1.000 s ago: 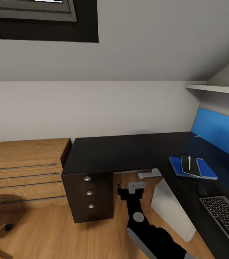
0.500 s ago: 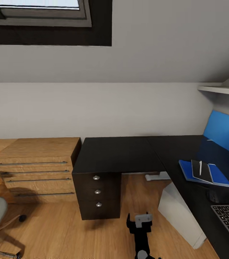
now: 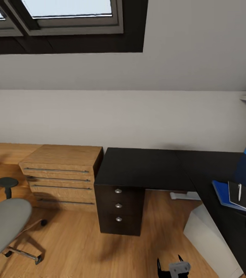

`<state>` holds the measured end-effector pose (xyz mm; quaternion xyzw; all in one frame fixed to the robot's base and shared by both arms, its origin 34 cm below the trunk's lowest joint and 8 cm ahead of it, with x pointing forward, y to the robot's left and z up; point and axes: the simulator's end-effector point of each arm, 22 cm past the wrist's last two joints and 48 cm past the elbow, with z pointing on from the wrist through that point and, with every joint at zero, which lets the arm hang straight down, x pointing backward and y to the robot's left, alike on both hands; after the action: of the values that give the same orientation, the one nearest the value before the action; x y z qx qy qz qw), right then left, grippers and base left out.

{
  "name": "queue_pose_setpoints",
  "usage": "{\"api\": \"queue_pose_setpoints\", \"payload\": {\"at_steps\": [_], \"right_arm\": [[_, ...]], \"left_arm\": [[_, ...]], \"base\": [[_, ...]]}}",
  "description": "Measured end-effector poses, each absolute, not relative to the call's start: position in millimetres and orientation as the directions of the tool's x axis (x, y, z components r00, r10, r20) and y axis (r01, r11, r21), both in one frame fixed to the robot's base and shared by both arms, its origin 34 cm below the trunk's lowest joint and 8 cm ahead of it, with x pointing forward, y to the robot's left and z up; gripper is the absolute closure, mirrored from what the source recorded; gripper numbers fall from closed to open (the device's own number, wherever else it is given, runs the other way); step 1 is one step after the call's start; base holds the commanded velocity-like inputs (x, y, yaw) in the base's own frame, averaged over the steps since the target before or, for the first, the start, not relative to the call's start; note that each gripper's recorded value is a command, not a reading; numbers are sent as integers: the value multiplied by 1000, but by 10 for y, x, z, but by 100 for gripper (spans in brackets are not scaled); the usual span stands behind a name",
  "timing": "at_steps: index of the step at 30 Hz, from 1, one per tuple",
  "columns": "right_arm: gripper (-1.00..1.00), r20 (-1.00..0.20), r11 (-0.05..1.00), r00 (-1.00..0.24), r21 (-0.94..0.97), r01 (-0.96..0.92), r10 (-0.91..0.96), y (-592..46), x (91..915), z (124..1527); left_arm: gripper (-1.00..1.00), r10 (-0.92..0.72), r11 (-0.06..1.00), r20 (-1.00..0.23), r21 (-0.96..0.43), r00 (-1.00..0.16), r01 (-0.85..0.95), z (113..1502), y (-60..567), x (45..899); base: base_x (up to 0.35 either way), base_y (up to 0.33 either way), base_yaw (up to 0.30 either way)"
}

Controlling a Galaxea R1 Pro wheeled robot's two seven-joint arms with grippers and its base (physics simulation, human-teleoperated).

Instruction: In the bedroom, organize the workspace by keeping the computer under the desk, ensuring the monitor is on the desk, placing the keyboard on the desk next to the monitor, placing the mouse on the desk next to the keyboard, moving the folder from the swivel chair onto the desk next to the mouse, stacking the notebook on top of the folder with the pen on top of the notebook, and positioning the swivel chair next to the desk.

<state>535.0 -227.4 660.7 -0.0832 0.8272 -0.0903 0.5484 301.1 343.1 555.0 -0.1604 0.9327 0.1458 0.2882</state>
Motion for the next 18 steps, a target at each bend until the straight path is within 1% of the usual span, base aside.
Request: {"api": "queue_pose_setpoints", "payload": {"at_steps": [3, 4, 7, 8, 12, 13, 18], "right_arm": [[-100, -910, 975, -354, -221, -30, -217, -2260, 5323, 6700], [-100, -920, 979, -340, -204, -7, -194, -2274, 5315, 6747], [-100, -929, 983, -333, -182, 36, -160, -2324, 5310, 6815], [-100, -939, 985, -321, -155, 75, -123, -2332, 5310, 6865], [-100, -954, 986, -290, -118, 120, -79, -2311, 5307, 6992], [-100, -958, 975, -278, -124, 182, -70, -2449, 5291, 7031], [-100, -958, 973, -277, -133, 191, -76, -2490, 5287, 7036]], "left_arm": [[-100, -203, 900, -675, 157, -709, -407, 5731, 3405, 3116], [-100, -188, 897, -754, 129, -629, -423, 5891, 3309, 3090], [-100, -171, 892, -821, 106, -545, -440, 6109, 3261, 3072], [-100, -162, 890, -854, 89, -495, -446, 6231, 3209, 3046], [-100, -175, 891, -840, 87, -513, -446, 6241, 3127, 2948], [-100, -176, 891, -838, 88, -517, -446, 6234, 3126, 2931], [-100, -176, 891, -837, 88, -517, -446, 6233, 3122, 2932]], "base": [[0, 0, 275], [0, 0, 275], [0, 0, 275], [0, 0, 275], [0, 0, 279], [0, 0, 286], [0, 0, 287]]}}
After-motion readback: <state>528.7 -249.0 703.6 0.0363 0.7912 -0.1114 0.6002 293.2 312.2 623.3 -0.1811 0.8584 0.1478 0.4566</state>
